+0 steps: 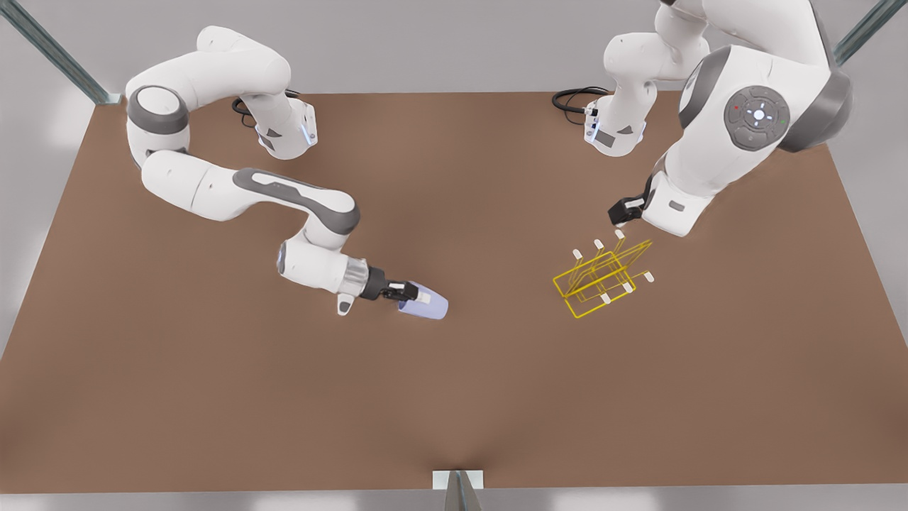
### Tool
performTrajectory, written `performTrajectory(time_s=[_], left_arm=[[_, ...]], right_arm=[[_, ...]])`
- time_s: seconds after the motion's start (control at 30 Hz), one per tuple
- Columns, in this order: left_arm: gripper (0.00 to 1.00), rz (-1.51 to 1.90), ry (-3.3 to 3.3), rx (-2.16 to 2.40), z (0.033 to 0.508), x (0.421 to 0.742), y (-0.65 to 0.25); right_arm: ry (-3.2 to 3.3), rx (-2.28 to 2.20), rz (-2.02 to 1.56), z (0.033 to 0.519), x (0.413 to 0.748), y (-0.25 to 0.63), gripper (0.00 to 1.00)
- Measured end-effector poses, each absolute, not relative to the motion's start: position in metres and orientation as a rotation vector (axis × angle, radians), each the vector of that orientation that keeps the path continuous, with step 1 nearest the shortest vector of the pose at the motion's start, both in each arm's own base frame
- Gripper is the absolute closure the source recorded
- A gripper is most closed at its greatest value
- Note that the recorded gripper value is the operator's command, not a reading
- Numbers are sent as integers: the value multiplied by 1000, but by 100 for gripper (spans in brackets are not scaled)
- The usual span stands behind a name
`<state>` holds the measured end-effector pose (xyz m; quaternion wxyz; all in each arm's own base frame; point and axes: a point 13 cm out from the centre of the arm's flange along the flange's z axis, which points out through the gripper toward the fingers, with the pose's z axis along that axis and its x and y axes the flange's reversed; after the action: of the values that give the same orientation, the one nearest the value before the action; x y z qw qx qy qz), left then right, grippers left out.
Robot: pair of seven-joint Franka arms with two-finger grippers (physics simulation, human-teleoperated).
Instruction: Place the cup on the cup holder
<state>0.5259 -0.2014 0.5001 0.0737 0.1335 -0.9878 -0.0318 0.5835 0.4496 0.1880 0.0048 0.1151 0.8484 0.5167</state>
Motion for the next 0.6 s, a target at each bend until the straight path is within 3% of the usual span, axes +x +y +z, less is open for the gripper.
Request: performTrajectory(time_s=[0.13,0.27,0.6], left_arm=[[0,-247,-2950,330,459,472,-343],[0,-274,-2924,868,428,518,-336],[0,-187,-2682,1542,382,543,-390]], right_arm=[[2620,452,1744,188,580,487,79],[2588,504,1808,183,578,521,79],[2557,498,1786,139,570,540,79]])
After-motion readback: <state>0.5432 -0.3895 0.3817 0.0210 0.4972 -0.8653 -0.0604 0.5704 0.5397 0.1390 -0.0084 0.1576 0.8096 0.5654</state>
